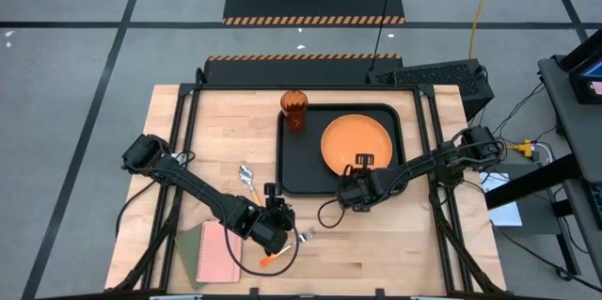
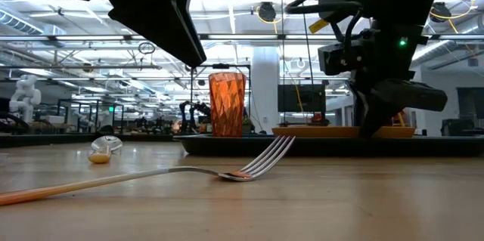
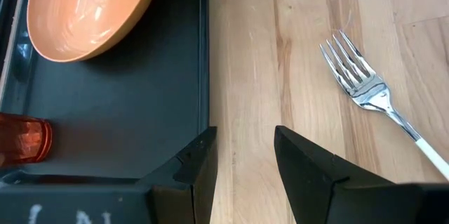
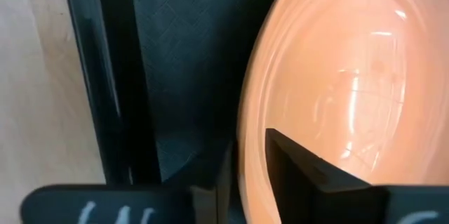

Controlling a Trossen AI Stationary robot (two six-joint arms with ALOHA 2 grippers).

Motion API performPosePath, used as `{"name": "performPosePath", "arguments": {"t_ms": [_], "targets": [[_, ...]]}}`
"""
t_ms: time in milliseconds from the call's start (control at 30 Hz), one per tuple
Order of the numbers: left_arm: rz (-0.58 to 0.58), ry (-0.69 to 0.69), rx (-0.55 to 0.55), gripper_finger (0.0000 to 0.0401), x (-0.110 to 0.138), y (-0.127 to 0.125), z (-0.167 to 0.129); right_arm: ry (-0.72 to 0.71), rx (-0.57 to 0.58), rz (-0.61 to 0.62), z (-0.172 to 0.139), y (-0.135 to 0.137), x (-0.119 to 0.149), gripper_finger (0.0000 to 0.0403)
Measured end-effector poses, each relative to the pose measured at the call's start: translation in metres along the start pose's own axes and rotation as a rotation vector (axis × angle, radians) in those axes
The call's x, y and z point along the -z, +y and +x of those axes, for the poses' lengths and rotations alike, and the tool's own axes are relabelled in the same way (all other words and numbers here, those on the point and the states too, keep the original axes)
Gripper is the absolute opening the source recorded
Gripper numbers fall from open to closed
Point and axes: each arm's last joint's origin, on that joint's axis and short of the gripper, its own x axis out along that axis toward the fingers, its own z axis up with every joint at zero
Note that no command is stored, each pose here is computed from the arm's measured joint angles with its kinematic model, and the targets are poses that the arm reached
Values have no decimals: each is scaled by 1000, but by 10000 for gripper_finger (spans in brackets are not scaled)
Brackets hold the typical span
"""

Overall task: Pick and place plate/cup/fork/spoon on tray
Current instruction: Put the orange plate on the right side of the black serving tray, then put the orange fork on the black serving tray to the left of the orange plate

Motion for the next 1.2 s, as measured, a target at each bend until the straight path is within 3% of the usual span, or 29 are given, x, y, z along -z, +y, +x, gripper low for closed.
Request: {"name": "performPosePath", "arguments": {"t_ms": [200,467,633,800,1200], "targets": [[6,1,0,145,0,0,0,-38,-14,13,-9,-2,1,104],[18,12,19,145,1,0,0,-201,-82,102,-51,-10,9,131],[4,49,148,145,2,-4,0,-352,-154,137,-82,-8,18,132],[-94,97,274,145,3,-9,-2,-495,-158,102,-106,-5,26,131],[-283,39,442,145,-2,-37,-15,-577,-212,74,-127,-2,41,130]]}}
